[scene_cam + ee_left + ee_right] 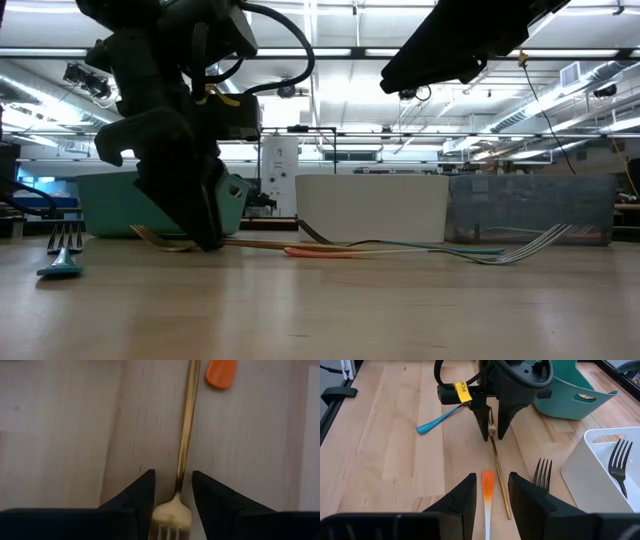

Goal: Sort silverware by color (type)
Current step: Put the gold fork into the green bin

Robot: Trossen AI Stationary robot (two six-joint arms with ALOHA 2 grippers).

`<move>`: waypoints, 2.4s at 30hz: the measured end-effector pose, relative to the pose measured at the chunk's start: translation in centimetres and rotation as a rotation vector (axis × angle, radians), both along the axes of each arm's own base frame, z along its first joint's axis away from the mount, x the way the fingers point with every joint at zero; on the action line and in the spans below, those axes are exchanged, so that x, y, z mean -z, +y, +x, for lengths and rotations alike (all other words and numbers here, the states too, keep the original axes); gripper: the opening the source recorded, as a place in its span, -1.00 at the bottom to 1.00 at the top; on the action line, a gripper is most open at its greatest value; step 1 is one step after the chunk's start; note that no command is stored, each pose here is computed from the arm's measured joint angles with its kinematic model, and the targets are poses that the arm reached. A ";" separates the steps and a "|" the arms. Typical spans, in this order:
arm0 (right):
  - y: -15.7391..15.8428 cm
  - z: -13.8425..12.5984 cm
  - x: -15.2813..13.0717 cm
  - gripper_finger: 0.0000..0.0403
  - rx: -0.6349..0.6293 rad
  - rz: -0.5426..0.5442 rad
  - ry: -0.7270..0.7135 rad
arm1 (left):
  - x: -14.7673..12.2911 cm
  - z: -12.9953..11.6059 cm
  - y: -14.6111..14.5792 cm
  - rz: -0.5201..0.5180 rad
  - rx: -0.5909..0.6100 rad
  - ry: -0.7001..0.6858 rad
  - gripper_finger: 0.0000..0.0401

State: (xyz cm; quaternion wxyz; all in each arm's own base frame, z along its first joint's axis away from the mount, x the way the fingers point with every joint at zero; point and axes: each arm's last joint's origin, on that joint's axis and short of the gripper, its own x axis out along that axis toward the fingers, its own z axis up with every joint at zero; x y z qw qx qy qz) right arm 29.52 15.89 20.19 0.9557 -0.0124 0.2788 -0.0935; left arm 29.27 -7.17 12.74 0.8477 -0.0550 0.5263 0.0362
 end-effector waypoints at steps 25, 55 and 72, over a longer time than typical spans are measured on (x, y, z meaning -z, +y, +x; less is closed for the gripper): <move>-0.2 0.1 0.0 -0.41 -0.008 -0.022 0.003 | 0.1 -0.1 0.1 0.003 -0.038 0.006 -0.91; -1.2 0.7 0.0 -0.41 -0.020 -0.101 0.018 | -4.9 -0.5 -0.2 0.227 0.017 0.342 -0.89; -1.4 1.0 -0.3 -0.41 -0.031 -0.112 0.000 | -7.8 -2.5 -0.4 0.402 0.000 0.332 -0.90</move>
